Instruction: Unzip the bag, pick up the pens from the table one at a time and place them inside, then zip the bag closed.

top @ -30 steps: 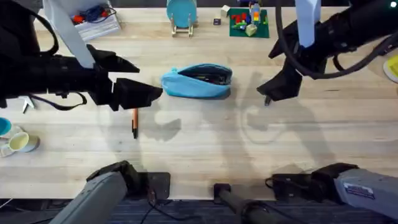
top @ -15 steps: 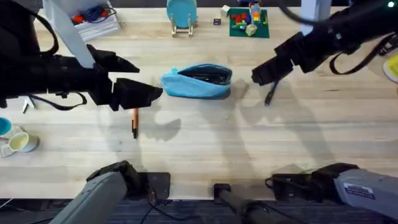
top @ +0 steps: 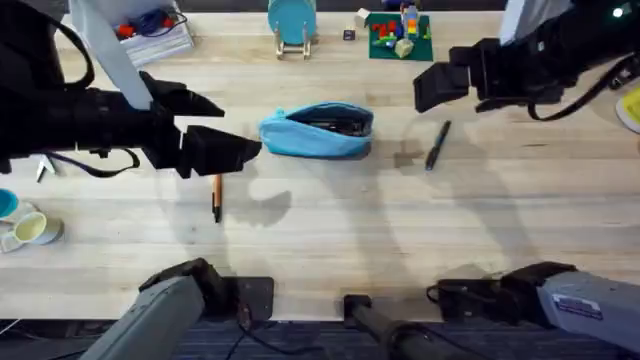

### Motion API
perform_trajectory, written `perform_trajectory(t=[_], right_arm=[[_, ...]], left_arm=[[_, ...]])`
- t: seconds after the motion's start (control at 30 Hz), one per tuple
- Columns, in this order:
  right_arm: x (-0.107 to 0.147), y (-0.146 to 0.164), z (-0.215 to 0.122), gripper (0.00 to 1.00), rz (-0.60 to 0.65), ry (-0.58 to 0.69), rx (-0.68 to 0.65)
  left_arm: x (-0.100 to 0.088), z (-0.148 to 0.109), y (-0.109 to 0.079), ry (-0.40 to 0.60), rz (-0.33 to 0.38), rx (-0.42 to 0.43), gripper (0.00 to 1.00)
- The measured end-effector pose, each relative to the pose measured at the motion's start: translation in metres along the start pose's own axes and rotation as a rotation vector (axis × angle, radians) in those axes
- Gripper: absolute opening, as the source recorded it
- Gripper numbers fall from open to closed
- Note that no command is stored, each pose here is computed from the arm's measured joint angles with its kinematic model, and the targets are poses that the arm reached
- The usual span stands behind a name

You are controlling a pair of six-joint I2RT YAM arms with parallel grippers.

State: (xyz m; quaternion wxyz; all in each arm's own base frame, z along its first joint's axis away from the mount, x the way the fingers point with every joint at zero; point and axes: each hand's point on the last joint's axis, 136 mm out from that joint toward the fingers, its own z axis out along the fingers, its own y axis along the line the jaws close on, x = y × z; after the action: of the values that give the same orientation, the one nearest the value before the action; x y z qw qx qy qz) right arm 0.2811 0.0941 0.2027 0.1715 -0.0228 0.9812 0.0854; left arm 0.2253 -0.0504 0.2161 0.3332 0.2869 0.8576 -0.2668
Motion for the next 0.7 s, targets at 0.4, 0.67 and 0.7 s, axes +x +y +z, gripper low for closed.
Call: perform_trajectory(t=[0.4, 0.67, 0.7], right_arm=[[0.002, -0.015, 0.008, 0.997, 0.275, 0.020, 0.094], [0.003, -0.017, 0.014, 0.997, 0.362, 0.036, 0.108], [0.003, -0.018, 0.014, 0.997, 0.380, 0.036, 0.109]], left_arm=[[0.000, 0.000, 0.000, 0.000, 0.000, 0.000, 0.994], [0.000, 0.000, 0.000, 0.000, 0.000, 0.000, 0.993], [0.000, 0.000, 0.000, 0.000, 0.000, 0.000, 0.993]])
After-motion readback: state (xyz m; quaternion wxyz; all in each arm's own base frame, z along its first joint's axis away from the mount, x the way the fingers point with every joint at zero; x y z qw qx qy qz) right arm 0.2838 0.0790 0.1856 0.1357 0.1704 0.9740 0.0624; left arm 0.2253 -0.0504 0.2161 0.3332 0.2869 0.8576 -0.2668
